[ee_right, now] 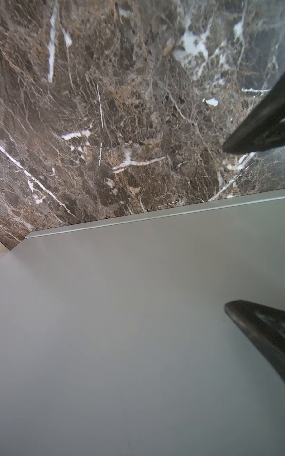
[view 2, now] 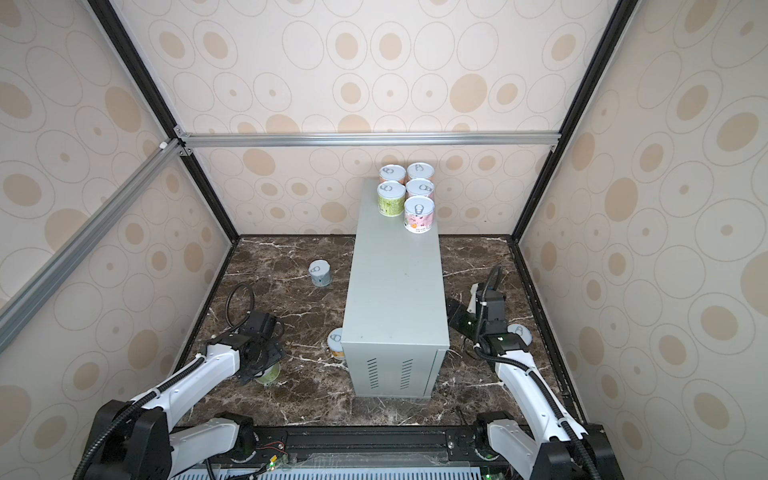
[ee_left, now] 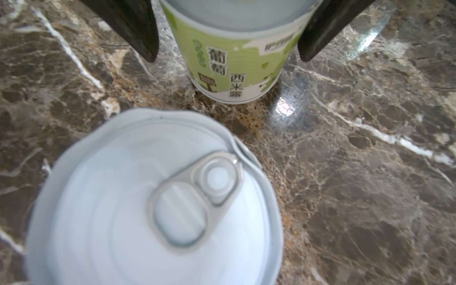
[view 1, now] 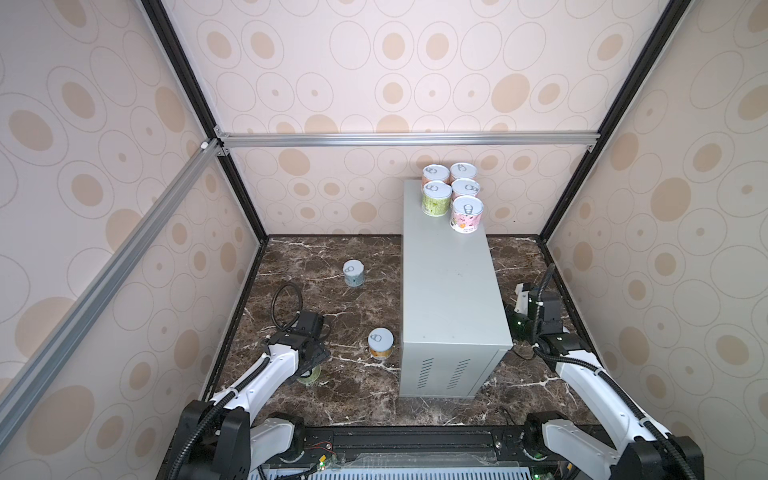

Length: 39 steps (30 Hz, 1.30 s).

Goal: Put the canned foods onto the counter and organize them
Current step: 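Close the left gripper on the green-labelled can and lift it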

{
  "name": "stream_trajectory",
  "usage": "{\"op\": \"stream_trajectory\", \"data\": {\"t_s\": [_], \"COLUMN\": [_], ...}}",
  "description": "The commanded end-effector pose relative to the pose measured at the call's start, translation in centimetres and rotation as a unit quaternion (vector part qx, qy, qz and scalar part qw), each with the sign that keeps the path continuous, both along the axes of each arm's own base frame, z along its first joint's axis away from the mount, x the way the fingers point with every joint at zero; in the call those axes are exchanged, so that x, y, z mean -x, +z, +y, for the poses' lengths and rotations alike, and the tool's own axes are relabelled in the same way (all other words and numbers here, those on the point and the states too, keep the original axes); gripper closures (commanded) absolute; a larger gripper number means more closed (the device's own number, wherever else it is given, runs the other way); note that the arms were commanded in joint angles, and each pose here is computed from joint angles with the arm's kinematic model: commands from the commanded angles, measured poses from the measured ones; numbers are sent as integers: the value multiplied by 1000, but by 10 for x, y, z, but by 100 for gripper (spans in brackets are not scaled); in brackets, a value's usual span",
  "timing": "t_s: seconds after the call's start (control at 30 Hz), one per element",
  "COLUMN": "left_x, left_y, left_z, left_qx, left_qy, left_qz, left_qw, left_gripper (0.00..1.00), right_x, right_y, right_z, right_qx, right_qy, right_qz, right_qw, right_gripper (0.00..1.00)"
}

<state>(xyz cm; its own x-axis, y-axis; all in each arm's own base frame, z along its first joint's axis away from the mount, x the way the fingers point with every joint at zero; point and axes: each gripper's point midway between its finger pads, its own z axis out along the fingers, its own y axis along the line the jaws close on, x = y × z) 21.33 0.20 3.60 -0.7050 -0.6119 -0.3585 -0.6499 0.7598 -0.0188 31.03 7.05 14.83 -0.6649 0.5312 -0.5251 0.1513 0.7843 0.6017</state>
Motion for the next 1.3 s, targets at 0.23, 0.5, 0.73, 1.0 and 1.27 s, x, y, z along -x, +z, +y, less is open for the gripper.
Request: {"op": "stream_trajectory", "data": {"t_s": [0.23, 0.5, 0.73, 1.0, 1.27], "left_x": [-13, -38, -56, -71, -83], "left_y": [11, 37, 72, 123, 190], "left_z": [-9, -30, -40, -46, -57], "left_qx": [10, 33, 31, 9, -11], "left_qy": [-36, -112, -173, -235, -307], "left_qz": [-29, -70, -111, -139, -179], "left_qw": [999, 991, 978, 962, 935], "left_gripper": [34, 40, 42, 43, 44], "right_x": [1, 2, 3, 4, 4], "right_y": [2, 5, 9, 17, 27], "right_z": [-2, 1, 0, 1, -1], "right_qx": [-3, -1, 3, 10, 14], "right_qy": [-4, 5, 9, 17, 12], "right_qz": [-7, -13, -19, -28, -43], "right_qw": [1000, 1000, 1000, 999, 999], "right_gripper": [5, 5, 5, 5, 5]}}
